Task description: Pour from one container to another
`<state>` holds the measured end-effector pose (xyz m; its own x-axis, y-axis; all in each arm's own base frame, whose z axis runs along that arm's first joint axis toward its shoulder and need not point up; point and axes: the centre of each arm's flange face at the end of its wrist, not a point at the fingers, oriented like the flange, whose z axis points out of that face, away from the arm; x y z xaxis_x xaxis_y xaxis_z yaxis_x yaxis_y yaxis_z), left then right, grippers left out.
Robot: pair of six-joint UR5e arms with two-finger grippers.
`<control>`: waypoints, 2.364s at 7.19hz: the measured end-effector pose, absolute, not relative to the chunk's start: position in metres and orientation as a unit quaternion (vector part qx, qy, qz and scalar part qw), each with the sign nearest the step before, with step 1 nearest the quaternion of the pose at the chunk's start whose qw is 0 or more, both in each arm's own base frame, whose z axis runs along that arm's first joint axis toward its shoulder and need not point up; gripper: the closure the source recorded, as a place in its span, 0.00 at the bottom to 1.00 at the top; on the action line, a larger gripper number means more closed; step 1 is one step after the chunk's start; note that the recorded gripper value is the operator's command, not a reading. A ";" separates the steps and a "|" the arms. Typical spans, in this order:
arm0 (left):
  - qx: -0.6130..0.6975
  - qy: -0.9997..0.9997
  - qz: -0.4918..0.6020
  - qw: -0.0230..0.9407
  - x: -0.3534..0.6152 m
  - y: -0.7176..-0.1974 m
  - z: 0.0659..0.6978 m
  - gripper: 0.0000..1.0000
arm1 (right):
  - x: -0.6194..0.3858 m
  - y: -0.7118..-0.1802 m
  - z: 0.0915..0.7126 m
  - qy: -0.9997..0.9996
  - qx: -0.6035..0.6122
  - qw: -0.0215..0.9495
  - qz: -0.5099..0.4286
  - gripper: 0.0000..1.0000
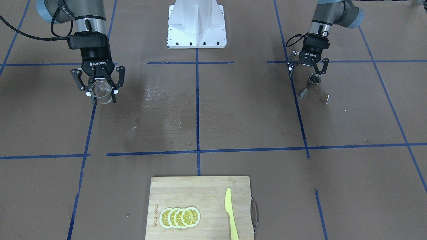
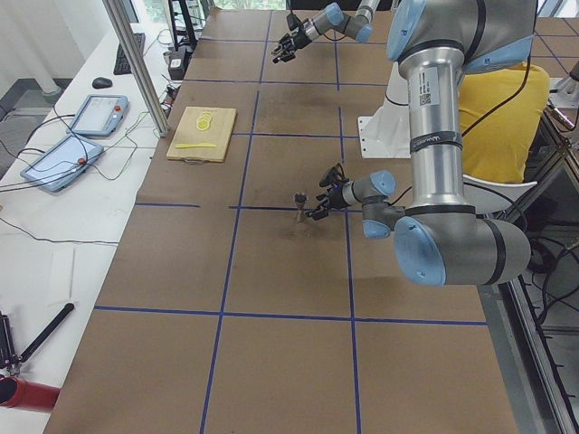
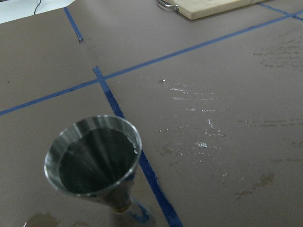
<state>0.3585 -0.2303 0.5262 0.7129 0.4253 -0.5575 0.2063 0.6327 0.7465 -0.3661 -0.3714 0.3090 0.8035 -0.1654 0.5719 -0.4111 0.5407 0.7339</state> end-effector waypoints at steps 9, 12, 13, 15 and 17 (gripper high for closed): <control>0.302 0.309 0.118 0.894 0.196 -0.326 0.590 0.00 | -0.383 -0.350 0.316 -0.329 0.457 0.820 0.105 0.98; 0.238 0.366 0.055 0.898 0.127 -0.368 0.620 0.00 | -0.420 -0.299 0.343 -0.319 0.475 0.809 0.132 0.95; 0.224 0.385 0.039 0.894 0.105 -0.379 0.627 0.00 | -0.428 -0.289 0.353 -0.314 0.481 0.807 0.138 0.96; 0.213 0.390 0.040 0.895 0.084 -0.392 0.635 0.00 | -0.439 -0.284 0.383 -0.321 0.488 0.793 0.175 0.98; 0.199 0.388 0.040 0.899 0.082 -0.410 0.630 0.00 | -0.451 -0.286 0.448 -0.356 0.496 0.764 0.209 0.98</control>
<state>0.0819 -0.4105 0.6298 0.6955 0.2269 -0.6817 0.0814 0.9179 0.3885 -0.4514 -0.2862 0.4484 0.6590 -0.0337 0.7514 -0.6724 0.4213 0.6086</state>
